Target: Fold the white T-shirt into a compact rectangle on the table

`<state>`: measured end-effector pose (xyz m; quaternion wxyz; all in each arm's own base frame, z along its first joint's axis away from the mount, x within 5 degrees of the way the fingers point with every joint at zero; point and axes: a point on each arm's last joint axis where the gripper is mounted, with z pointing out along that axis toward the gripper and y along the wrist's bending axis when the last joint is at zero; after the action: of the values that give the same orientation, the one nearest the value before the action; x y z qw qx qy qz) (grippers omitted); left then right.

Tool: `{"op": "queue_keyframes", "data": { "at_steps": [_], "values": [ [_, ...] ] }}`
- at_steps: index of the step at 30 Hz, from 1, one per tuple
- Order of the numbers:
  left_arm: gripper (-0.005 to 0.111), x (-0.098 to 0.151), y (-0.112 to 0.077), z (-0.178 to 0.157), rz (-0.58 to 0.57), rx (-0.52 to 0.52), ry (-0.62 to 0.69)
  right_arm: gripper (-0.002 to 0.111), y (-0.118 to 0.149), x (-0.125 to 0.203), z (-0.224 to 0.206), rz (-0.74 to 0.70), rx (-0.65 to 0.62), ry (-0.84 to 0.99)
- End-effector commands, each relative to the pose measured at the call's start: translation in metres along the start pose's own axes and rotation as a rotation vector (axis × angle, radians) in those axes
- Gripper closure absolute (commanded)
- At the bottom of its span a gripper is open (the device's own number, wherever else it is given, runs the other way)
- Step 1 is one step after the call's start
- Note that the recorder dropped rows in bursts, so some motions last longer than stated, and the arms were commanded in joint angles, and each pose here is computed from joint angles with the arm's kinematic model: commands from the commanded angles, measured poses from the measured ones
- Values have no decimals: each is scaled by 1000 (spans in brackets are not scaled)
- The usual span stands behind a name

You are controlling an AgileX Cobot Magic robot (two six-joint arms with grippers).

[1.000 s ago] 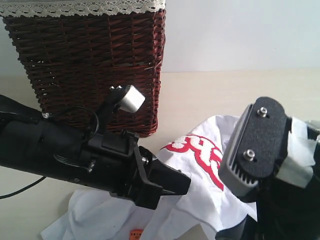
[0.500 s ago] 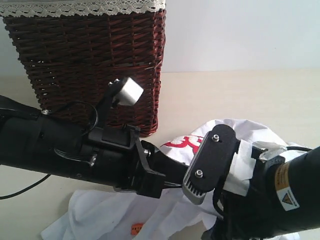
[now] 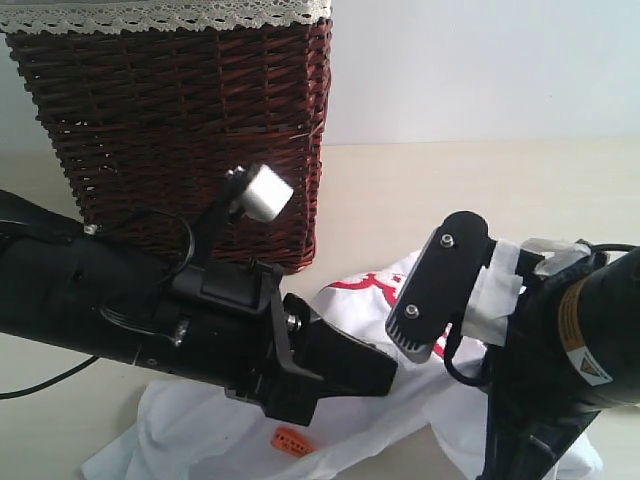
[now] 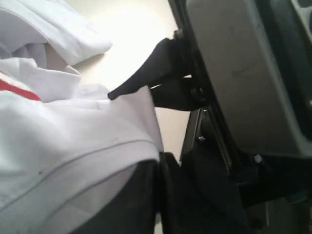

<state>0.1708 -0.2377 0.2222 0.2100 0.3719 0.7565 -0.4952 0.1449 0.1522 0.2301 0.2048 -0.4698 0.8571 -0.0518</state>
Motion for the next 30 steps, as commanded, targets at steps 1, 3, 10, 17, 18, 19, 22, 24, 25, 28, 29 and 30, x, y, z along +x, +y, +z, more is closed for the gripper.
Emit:
{"op": "queue_keyframes", "data": {
  "at_steps": [1,3,10,17,18,19,22,24,25,28,29,30],
  "values": [
    [95,-1,4,-2,33,-82,-4,108,-11,6,-5,35,112,49],
    [78,-1,5,-2,51,-82,-3,108,-12,6,-5,36,114,49],
    [28,3,-4,-7,149,-46,57,108,-25,14,-9,70,272,142],
    [49,16,-4,-18,476,-93,252,108,-50,3,-46,146,450,131],
    [52,15,1,-19,501,-140,256,108,-52,1,-51,147,465,110],
    [54,14,6,-18,521,-187,256,108,-56,-1,-57,154,483,91],
    [52,9,19,-17,585,-304,239,108,-63,-7,-69,144,536,43],
    [46,7,25,-15,589,-347,226,108,-64,-6,-72,150,542,31],
    [43,8,27,-14,573,-345,223,108,-64,-6,-72,153,536,31],
    [38,14,24,-4,527,-275,241,108,-62,-5,-71,164,516,36],
    [38,18,23,0,524,-247,258,108,-62,-5,-71,164,516,36],
    [38,21,20,5,529,-224,275,108,-62,-5,-71,164,516,36]
  ]
}}
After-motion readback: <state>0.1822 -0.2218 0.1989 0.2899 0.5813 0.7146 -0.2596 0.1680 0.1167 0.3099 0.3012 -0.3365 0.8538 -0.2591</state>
